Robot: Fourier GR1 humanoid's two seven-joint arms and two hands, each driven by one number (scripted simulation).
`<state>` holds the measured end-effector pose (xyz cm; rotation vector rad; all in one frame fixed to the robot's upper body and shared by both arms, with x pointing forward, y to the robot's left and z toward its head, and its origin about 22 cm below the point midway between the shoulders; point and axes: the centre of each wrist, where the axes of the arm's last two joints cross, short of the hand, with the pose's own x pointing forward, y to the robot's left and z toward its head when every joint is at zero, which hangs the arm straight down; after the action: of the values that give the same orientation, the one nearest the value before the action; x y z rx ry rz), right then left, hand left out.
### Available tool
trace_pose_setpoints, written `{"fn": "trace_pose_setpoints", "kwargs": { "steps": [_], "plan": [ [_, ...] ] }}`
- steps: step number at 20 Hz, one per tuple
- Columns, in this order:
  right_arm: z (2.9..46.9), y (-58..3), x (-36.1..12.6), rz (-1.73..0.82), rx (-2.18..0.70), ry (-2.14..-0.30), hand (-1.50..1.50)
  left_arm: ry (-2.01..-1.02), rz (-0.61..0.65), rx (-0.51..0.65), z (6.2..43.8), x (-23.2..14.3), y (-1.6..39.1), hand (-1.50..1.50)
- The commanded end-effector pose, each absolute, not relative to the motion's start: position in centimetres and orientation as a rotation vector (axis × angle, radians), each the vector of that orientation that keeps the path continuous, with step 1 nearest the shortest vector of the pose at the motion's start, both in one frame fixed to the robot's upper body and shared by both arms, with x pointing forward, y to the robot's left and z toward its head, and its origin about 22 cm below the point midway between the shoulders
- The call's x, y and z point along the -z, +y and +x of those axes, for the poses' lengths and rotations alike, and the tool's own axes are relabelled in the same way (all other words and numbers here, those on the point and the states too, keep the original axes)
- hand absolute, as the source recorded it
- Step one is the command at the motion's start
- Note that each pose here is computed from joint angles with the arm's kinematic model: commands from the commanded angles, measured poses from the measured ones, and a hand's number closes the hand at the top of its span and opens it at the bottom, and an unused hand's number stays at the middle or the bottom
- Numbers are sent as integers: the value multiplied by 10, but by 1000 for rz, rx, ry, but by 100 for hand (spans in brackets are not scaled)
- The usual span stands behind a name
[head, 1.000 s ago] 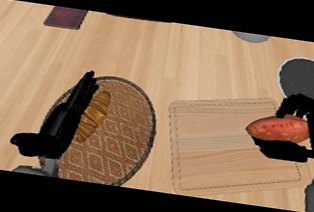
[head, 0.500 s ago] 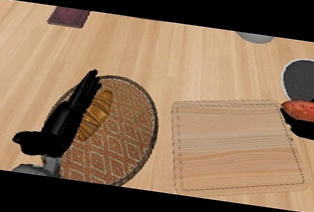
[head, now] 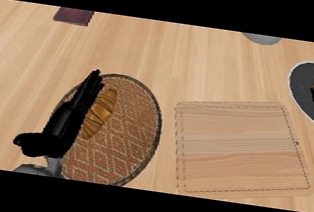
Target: Pick the sweet potato from the cutting board and place it in the pan
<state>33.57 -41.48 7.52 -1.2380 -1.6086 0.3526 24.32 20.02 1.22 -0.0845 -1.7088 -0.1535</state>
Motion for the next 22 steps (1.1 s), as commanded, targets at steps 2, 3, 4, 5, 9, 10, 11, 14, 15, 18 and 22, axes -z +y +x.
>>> {"fn": "trace_pose_setpoints", "kwargs": {
  "steps": [2, 3, 4, 5, 9, 10, 11, 14, 15, 18, 22],
  "plan": [
    [354, -446, -78, -1277, -189, -1634, 150, -1711, -103, 172, 252, -16, 193, 0],
    [356, -454, -88, -1284, -203, -1657, 150, -1711, -92, 163, 247, -13, 187, 0],
    [349, -455, -64, -1288, -200, -1628, 150, -1703, -107, 166, 249, -14, 189, 0],
    [358, -454, -74, -1292, -190, -1644, 150, -1710, -111, 164, 249, -32, 202, 0],
    [349, -470, -66, -1306, -193, -1647, 150, -1714, -110, 169, 249, -10, 185, 0],
    [369, -457, -85, -1298, -178, -1632, 150, -1708, -122, 171, 240, -2, 191, 0],
    [358, -467, -75, -1309, -171, -1647, 150, -1726, -133, 179, 256, -19, 190, 0],
    [345, -481, -66, -1135, -419, -1287, -150, -1726, -139, 212, 252, -13, 181, 0],
    [346, -480, -66, -1123, -498, -1270, -150, -1734, -142, 209, 256, -15, 181, 0],
    [358, -461, -55, -909, -477, -1286, -150, -1748, -158, 223, 256, -24, 172, 0],
    [365, -452, -54, -843, -445, -1354, -150, -1726, -154, 201, 251, -12, 177, 0]
  ]
}}
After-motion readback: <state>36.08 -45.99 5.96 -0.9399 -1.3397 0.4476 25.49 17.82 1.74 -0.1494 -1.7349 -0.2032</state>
